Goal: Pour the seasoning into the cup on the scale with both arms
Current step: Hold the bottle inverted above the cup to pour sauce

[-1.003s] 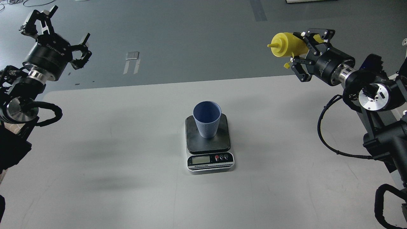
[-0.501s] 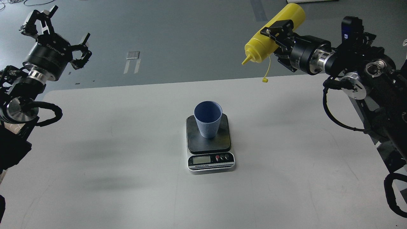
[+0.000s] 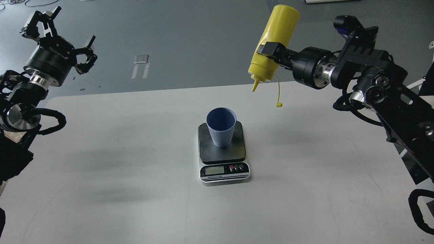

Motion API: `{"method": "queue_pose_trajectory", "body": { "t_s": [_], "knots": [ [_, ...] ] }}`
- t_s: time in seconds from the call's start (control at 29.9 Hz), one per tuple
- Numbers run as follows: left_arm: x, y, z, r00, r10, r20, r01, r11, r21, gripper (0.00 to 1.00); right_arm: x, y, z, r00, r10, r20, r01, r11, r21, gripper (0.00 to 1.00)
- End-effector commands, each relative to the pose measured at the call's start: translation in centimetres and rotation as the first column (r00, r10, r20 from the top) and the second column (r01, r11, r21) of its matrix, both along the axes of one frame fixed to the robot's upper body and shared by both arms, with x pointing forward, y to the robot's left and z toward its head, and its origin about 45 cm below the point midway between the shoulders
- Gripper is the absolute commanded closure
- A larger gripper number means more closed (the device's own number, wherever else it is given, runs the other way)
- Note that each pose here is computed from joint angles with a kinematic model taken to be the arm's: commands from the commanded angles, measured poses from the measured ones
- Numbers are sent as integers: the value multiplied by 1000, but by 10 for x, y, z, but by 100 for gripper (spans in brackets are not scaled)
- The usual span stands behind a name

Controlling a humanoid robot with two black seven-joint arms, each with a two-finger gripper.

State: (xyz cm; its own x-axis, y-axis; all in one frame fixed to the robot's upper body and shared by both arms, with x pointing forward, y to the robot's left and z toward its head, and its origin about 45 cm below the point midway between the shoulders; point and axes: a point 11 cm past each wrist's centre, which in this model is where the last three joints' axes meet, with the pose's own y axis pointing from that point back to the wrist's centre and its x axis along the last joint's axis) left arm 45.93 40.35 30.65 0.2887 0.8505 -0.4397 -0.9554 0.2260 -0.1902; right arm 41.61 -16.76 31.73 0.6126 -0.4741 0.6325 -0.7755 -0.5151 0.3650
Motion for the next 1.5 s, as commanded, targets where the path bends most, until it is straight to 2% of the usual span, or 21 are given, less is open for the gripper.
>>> {"method": "queue_pose_trajectory", "body": {
  "t_s": [0.0,0.43,1.27,1.37,1.44,1.47],
  "knots": [
    [0,0,0,1000,0,0,0,1000,0,2,-6,19,-8,998,56,-6,-56,997,-47,50],
    [0,0,0,1000,1,1,-1,1000,-1,2,-13,66,-11,990,128,63,-120,985,-122,50],
    [-1,3,-1,1000,8,-1,-8,1000,-2,2,-24,81,-38,983,169,65,-150,961,-232,55],
    [-1,3,-1,1000,8,-1,-8,1000,-2,2,-23,82,-36,982,169,80,-145,958,-248,62],
    [-1,3,-1,1000,8,-1,-8,1000,-2,2,-23,82,-37,982,169,87,-142,956,-258,62],
    [-1,3,-1,1000,8,-1,-8,1000,-2,2,-23,82,-37,982,168,91,-139,954,-264,67]
  ]
}}
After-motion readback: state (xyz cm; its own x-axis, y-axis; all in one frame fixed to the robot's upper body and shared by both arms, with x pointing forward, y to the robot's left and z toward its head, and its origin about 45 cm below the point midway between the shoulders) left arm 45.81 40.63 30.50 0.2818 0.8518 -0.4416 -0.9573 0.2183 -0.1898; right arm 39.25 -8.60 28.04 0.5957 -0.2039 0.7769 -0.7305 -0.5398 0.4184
